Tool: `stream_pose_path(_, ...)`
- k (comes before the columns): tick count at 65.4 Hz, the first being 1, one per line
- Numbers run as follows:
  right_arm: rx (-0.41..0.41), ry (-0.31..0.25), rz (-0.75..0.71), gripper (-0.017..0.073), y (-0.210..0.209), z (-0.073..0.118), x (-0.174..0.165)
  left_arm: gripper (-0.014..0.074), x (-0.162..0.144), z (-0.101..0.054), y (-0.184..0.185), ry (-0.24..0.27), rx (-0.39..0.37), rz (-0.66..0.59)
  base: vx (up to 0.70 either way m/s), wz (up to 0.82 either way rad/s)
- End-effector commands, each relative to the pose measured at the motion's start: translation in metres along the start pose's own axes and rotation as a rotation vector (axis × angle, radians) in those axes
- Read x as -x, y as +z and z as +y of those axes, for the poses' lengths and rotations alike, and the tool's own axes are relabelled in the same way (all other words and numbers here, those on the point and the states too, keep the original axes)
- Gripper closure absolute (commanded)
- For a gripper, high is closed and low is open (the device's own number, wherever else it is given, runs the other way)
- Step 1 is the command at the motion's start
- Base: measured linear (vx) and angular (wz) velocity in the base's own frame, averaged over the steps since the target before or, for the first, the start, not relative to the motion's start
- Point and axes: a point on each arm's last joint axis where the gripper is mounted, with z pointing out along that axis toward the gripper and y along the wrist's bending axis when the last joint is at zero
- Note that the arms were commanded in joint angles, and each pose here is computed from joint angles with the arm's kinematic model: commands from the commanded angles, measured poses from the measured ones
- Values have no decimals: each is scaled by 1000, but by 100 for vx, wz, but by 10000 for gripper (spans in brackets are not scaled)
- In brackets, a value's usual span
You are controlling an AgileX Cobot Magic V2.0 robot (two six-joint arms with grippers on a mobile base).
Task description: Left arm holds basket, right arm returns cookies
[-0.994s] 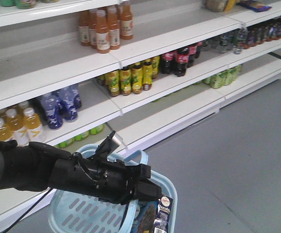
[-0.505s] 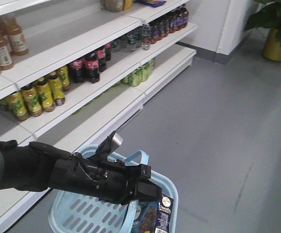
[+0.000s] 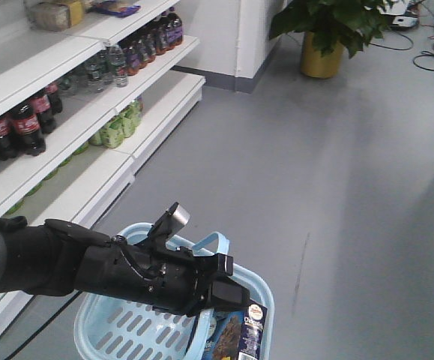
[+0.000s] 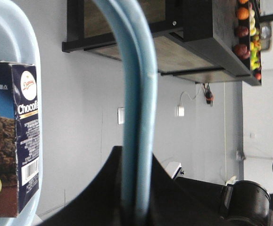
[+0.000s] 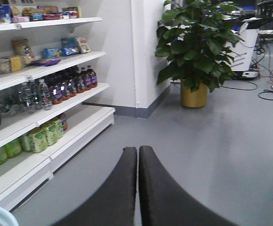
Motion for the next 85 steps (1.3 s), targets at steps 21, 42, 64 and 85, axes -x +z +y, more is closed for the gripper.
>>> stream_pose_path(21,5,-12,-87,568,-1,1,8,600,3,-26,-9,26,-108,-22,11,-45)
stream_pose_path(42,5,-12,-87,568,-1,1,8,600,3,-26,-9,26,-108,-22,12,-43)
stream_pose_path(64,5,-12,-88,568,-1,1,8,600,3,-26,-9,26,-108,-22,19,-29)
stream_pose_path(85,5,-12,-87,568,-1,1,8,600,3,-26,-9,26,-108,-22,26,1)
